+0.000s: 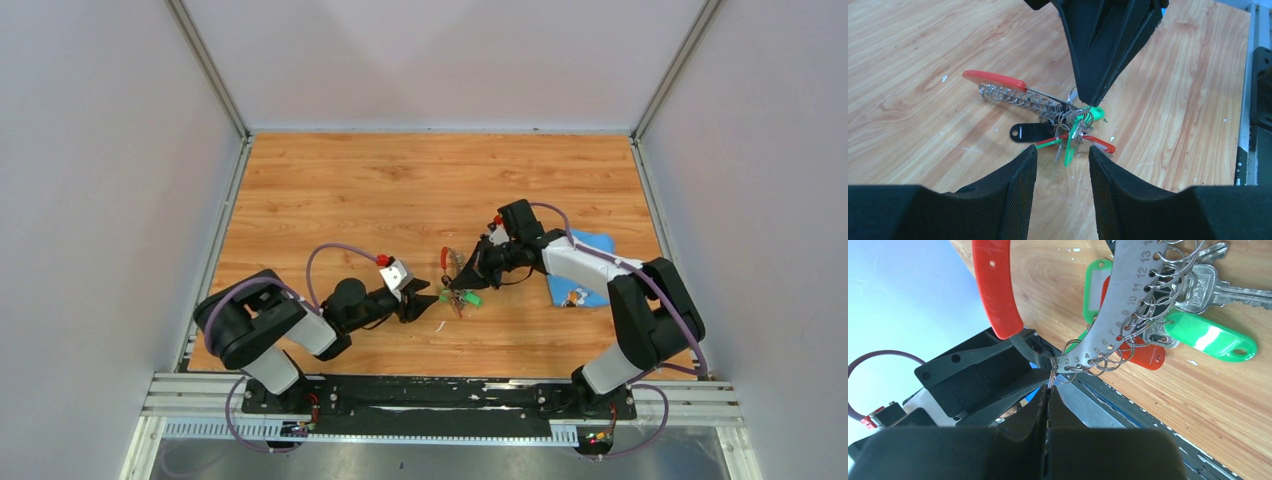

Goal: Remove the keys from the keyring

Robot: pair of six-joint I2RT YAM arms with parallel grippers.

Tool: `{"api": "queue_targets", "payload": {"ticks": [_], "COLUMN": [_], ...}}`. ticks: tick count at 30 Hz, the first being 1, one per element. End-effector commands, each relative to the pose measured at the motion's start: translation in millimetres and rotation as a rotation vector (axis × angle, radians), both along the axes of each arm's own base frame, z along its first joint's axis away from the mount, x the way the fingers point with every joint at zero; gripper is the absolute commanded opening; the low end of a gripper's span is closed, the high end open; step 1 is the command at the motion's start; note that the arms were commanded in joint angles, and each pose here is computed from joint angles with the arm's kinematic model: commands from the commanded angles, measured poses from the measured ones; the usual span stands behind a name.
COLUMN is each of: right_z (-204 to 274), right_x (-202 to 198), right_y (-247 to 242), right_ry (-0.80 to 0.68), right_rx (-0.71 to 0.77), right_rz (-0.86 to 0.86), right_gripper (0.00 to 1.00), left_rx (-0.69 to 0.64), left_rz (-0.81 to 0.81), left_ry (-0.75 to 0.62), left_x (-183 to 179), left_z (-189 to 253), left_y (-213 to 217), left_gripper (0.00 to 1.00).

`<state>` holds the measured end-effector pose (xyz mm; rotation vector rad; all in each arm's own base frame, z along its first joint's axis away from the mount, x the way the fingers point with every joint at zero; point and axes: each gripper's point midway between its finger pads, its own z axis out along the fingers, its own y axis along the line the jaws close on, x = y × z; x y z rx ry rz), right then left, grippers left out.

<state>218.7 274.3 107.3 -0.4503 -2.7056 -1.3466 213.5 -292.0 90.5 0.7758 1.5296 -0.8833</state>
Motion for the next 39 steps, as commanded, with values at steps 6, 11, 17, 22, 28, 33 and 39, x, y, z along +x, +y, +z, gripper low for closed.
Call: {"api": "queue_targets", "payload": {"ticks": [6,11,17,22,28,33,39], "right_z": [20,20,22,24,23,24,24], "right_x": [7,6,7,9,9,11,11], "right_y": [-2,-2,-3,-5,-6,-6,-7], "right_ry": [-0.038,-0.041,-0.049,-0.06,-0.059,-0.067,-0.073], "right_rx": [0.026,0.024,0.022,0.017,0.013,0.005,0.0], "right_rz": [0.01,0.013,0.017,0.015,0.017,0.019,0.017], "right_gripper": [0.01,0.01,0.01,0.01,0.0,0.01,0.0], "left_rx": [-0.04,-0.015,0.009,0.019,0.009,0.01,0.004], "left_rz": [-0.05,-0.082,-0.117,-0.137,-0.148,-0.147,-0.158], "left_ry": [-0.2,-0.211,-0.211,-0.194,-0.169,-0.167,-0.16], "left_x": [5,7,4,4,4,4,4], "left_z": [25,17,9,3,-3,-3,-4], "left_y": [-18,-26,-30,-35,-40,-39,-44], "left_gripper": [0.45,0.44,0.4,0.37,0.35,0.32,0.29]}}
